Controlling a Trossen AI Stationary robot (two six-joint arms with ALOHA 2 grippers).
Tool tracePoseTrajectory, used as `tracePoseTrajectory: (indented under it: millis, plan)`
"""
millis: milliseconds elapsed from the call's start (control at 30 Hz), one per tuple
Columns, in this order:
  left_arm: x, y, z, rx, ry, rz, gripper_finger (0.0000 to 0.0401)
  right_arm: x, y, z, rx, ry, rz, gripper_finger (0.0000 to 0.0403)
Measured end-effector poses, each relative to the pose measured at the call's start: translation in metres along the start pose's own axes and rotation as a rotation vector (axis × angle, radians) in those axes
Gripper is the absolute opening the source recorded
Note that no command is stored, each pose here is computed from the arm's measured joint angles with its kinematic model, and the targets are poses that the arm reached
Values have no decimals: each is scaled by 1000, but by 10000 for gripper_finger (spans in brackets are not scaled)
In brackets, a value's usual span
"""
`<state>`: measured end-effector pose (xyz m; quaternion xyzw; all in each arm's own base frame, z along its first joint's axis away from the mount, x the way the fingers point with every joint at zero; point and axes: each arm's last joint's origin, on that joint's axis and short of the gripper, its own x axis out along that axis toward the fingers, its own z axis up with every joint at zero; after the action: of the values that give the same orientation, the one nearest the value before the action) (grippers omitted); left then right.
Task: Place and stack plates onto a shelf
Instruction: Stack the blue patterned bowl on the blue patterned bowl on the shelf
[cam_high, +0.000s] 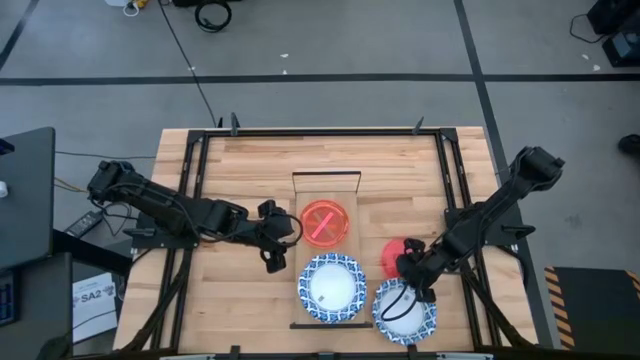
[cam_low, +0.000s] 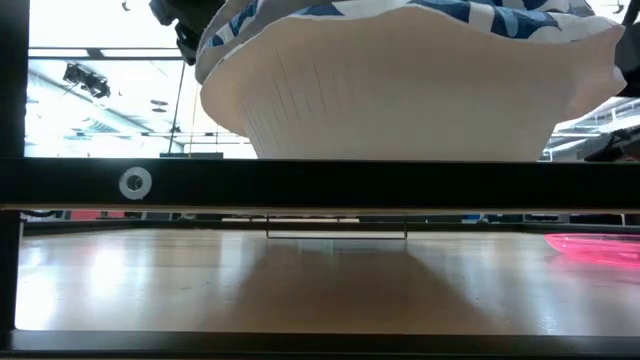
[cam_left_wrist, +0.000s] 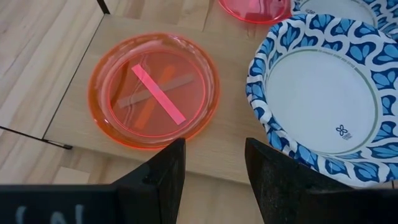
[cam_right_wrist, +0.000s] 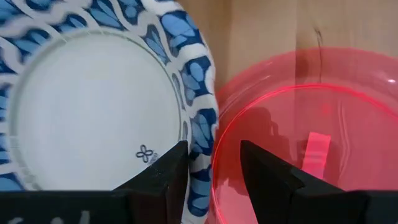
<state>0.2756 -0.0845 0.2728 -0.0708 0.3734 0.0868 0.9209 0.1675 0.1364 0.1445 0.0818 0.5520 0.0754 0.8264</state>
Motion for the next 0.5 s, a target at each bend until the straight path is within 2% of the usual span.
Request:
tracePoseTrajectory:
  millis: [233,500]
  plan:
    - [0,0,0,0,-1,0,172,5,0,-2,-8,37,5,139]
    - [0,0,0,-1,-4,-2,172,5,0,-2,-9,36,5,89]
